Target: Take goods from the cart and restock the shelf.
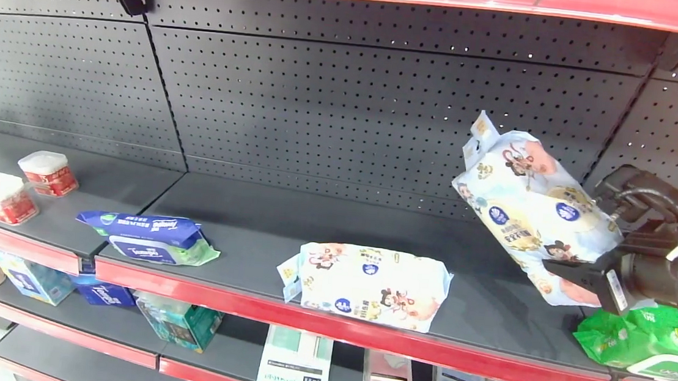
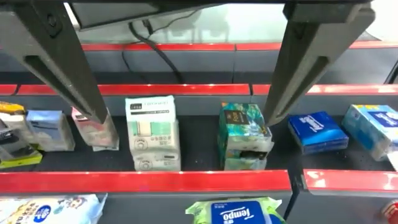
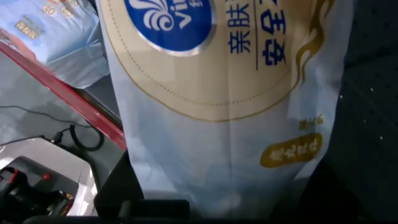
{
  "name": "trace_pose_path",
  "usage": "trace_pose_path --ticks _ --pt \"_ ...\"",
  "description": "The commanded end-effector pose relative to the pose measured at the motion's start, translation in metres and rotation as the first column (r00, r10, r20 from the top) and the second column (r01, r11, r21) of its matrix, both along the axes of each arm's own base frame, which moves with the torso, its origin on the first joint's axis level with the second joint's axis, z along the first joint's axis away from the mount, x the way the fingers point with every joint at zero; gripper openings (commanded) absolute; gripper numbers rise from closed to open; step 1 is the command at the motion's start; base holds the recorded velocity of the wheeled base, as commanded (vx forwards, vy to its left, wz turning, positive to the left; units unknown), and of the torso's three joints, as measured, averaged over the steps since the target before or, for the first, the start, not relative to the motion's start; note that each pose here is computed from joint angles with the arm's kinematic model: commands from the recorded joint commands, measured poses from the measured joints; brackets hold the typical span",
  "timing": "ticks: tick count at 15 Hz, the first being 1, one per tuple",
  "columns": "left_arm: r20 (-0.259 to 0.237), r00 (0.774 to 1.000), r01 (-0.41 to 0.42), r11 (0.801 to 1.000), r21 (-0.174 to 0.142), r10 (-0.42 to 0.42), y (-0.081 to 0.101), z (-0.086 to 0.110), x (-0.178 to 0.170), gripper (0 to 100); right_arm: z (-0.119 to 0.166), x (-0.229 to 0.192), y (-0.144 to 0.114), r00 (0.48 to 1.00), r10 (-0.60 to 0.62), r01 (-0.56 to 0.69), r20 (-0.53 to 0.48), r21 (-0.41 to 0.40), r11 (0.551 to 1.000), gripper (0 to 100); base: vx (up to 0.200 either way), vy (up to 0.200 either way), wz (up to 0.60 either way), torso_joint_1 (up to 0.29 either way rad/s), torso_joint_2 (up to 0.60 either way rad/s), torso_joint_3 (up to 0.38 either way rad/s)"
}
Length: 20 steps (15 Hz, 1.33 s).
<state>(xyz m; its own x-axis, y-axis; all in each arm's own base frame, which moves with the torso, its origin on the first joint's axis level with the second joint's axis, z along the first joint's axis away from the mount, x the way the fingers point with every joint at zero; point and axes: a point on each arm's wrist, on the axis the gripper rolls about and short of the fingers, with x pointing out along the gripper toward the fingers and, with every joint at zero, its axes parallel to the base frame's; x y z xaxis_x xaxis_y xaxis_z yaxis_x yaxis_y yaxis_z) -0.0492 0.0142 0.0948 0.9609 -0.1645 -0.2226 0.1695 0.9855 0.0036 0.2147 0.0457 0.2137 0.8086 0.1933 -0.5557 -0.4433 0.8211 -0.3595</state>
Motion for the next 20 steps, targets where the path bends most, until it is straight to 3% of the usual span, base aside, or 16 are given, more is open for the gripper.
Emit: trace_pose_path --ticks 1,4,6,10,13,15,16,18,20 --pt "0.001 1.000 -0.003 1.000 -0.003 0.003 0.000 0.001 0.000 100 -0.009 0.028 0.007 0.997 0.057 -0.058 -0.045 -0.021 0.998 0 0.000 0.000 0.00 0.000 0.00 0.000" --pt "0.008 0.998 -0.063 0.996 -0.056 0.063 -0.002 0.006 -0.003 100 -0.025 0.057 0.013 0.982 0.169 -0.177 -0.087 -0.083 0.981 0 0.000 0.000 0.00 0.000 0.00 0.000" --pt "-0.005 0.991 -0.131 0.990 -0.055 0.131 -0.005 0.003 -0.003 100 -0.032 0.067 0.017 0.973 0.201 -0.210 -0.111 -0.078 0.975 0 0.000 0.000 0.00 0.000 0.00 0.000" --pt "-0.017 0.991 -0.137 0.989 -0.053 0.136 -0.006 -0.001 -0.001 100 -0.045 0.089 0.023 0.954 0.268 -0.281 -0.135 -0.087 0.956 0 0.000 0.000 0.00 0.000 0.00 0.000" --pt "0.026 0.983 -0.179 0.982 -0.056 0.181 -0.005 0.004 0.000 100 -0.052 0.094 0.034 0.938 0.311 -0.326 -0.153 -0.084 0.942 0 0.000 0.000 0.00 0.000 0.00 0.000" --pt "0.045 0.968 -0.246 0.968 -0.054 0.249 -0.005 0.005 0.000 100 -0.054 0.095 0.038 0.934 0.321 -0.336 -0.159 -0.082 0.938 0 0.000 0.000 0.00 0.000 0.00 0.000" --pt "0.030 0.960 -0.278 0.960 -0.043 0.279 -0.005 0.000 0.003 100 -0.055 0.095 0.039 0.933 0.319 -0.335 -0.163 -0.077 0.939 0 0.000 0.000 0.00 0.000 0.00 0.000" --pt "0.050 0.920 -0.387 0.922 -0.022 0.388 -0.003 0.000 0.003 100 -0.055 0.095 0.039 0.933 0.320 -0.336 -0.162 -0.079 0.939 0 0.000 0.000 0.00 0.000 0.00 0.000" --pt "0.056 0.892 -0.448 0.894 -0.026 0.449 -0.001 -0.001 0.003 100 -0.055 0.095 0.039 0.933 0.320 -0.336 -0.162 -0.079 0.939 0 0.000 0.000 0.00 0.000 0.00 0.000"
